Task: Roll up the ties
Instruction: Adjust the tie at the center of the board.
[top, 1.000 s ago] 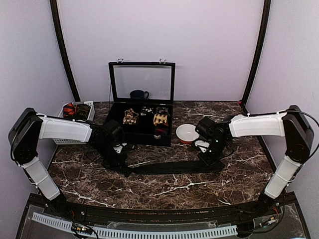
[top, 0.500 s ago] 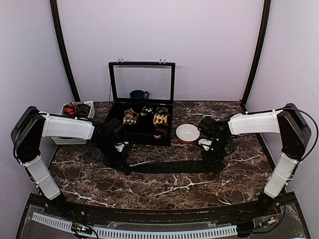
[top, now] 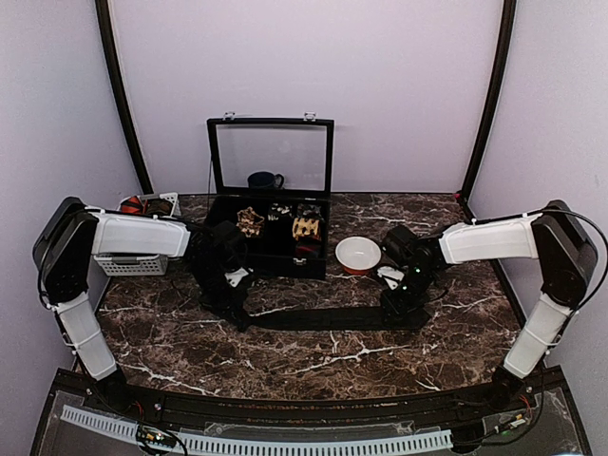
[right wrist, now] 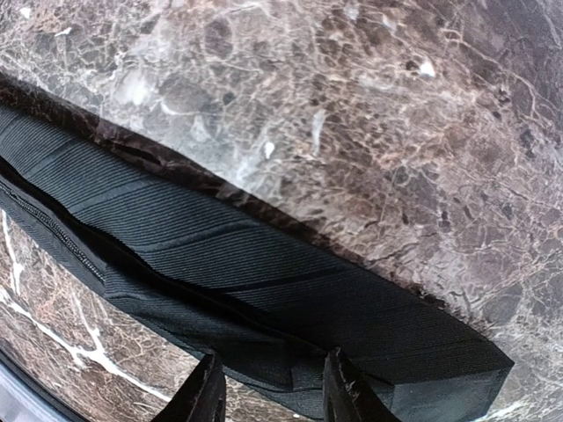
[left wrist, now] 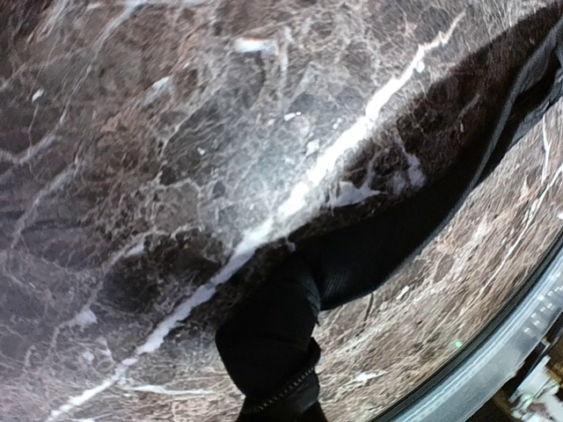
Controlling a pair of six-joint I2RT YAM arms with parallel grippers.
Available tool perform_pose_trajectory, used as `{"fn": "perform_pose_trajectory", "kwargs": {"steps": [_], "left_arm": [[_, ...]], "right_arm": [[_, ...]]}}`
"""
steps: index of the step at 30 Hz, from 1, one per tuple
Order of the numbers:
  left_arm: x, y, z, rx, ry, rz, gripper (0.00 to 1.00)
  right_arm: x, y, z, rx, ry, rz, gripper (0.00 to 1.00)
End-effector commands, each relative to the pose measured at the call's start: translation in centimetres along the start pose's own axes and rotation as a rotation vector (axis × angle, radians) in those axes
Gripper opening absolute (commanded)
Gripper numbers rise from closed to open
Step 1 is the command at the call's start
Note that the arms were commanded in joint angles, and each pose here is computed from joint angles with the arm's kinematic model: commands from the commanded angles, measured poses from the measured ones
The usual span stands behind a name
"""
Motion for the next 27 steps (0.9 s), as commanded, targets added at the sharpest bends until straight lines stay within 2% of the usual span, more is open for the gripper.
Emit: {"fn": "perform_pose_trajectory", "kwargs": {"steps": [1, 4, 9, 14, 17, 18, 20, 23, 27], "left_arm": [[-0.8, 0.8, 0.6, 0.09, -0.073, 0.096, 0.06], [-2.2, 0.0, 1.1, 0.106, -0.147, 0.057, 0.17], [-5.1, -1.1, 2.9, 0.018, -0.187, -0.118, 0.48], [-7.8, -0.4, 2.3, -0.023, -0.118, -0.379, 0.73], [-8.4, 0.5, 1.3, -0.038, -0.025, -0.501, 0.98], [-8.5, 0.8, 1.1, -0.044, -0.004, -0.534, 0.99], [-9.2, 1.4, 0.8, -0.048, 0.006, -0.602, 0.99], [-11.1, 2.0, 0.7, -0.046, -0.028, -0.712, 0.99], [-13.8, 3.0, 1.0, -0.099, -0.081, -0.93, 0.99]], "right_arm": [[1.4, 1.3, -0.9, 0.039, 0.015, 0.063, 0.38], [1.3, 1.5, -1.0, 0.043, 0.026, 0.082, 0.37], [0.5, 2.1, -0.8, 0.047, 0.01, 0.11, 0.37], [-0.3, 3.3, -0.8, 0.066, -0.012, 0.126, 0.37], [-1.3, 3.0, -0.9, 0.073, 0.001, 0.101, 0.4], [-2.2, 2.4, -0.7, 0.076, 0.0, 0.069, 0.43], [-4.0, 1.4, -0.4, 0.081, 0.004, 0.0, 0.58], [-7.5, -0.5, 0.1, 0.091, 0.016, -0.129, 0.7], [-13.0, -3.1, 1.1, 0.113, -0.026, -0.376, 0.85]]}}
Point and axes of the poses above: each gripper's point midway between its finger pads, its own x axis out along the fingers, its own z axis along the line the jaws close on, y = z × x, the point moved 7 cm from there along -x, back along the fingers, and after that the axes turned 8 degrees about x, right-handed, at the moved point
